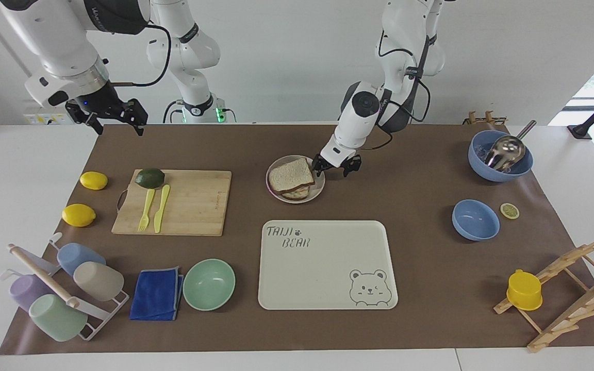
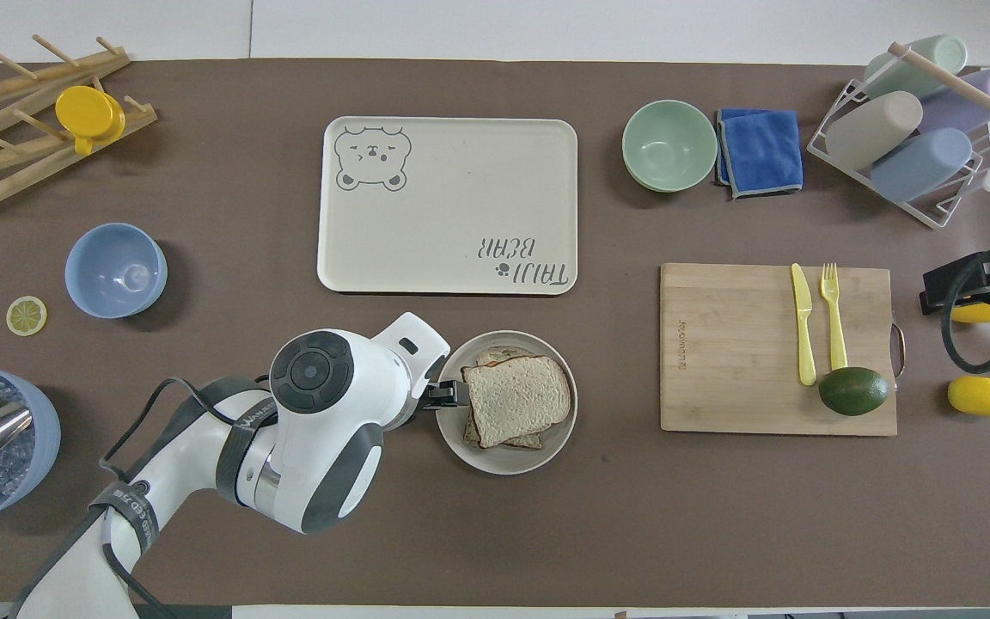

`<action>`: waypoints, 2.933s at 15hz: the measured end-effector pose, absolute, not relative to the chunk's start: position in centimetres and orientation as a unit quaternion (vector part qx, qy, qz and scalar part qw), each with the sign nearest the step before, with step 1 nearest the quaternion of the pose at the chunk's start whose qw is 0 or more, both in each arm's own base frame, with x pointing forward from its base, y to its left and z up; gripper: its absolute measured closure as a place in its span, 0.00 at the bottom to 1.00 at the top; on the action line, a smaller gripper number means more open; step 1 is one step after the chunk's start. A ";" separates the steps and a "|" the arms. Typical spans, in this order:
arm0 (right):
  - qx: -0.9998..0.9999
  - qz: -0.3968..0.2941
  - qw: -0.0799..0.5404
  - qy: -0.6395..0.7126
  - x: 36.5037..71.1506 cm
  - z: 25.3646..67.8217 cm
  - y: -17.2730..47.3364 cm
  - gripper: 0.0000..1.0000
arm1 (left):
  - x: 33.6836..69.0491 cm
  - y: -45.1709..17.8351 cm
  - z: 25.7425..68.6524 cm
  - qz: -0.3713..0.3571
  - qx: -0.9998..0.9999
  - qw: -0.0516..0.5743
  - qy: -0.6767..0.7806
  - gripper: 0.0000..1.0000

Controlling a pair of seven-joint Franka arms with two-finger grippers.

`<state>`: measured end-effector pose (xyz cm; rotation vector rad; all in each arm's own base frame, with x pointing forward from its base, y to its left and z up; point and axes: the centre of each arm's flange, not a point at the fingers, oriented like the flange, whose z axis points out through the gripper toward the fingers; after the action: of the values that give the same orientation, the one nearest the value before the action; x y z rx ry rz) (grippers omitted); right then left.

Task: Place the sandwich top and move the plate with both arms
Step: 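Grip the white plate rim with the left gripper, then slide the plate with the left gripper onto the bear-printed tray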

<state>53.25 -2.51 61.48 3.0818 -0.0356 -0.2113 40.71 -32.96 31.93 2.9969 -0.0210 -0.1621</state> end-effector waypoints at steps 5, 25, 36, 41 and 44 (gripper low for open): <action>0.995 -0.098 0.027 -0.012 53.7 61.5 -2.3 0.00 | 40.2 -33.6 31.2 -0.062 0.995 0.074 0.000 0.10; 0.996 -0.084 0.009 -0.025 54.3 62.0 -4.3 0.00 | 39.9 -34.1 30.8 -0.056 0.994 0.091 0.013 0.93; 0.996 -0.082 0.009 -0.024 54.4 62.0 -4.1 0.00 | 44.9 -31.2 35.1 -0.085 0.986 0.134 0.043 0.96; 0.996 -0.081 0.009 -0.022 54.5 62.0 -3.9 0.00 | 49.7 -28.6 39.3 -0.067 0.982 0.162 0.070 0.96; 0.997 -0.080 0.009 -0.022 54.5 62.1 -3.9 0.00 | 53.1 -27.4 39.9 -0.052 0.980 0.173 0.086 0.96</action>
<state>54.47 -3.88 62.07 3.1122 -0.0694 -0.2499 53.15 -27.38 39.89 2.7799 0.2426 -0.1481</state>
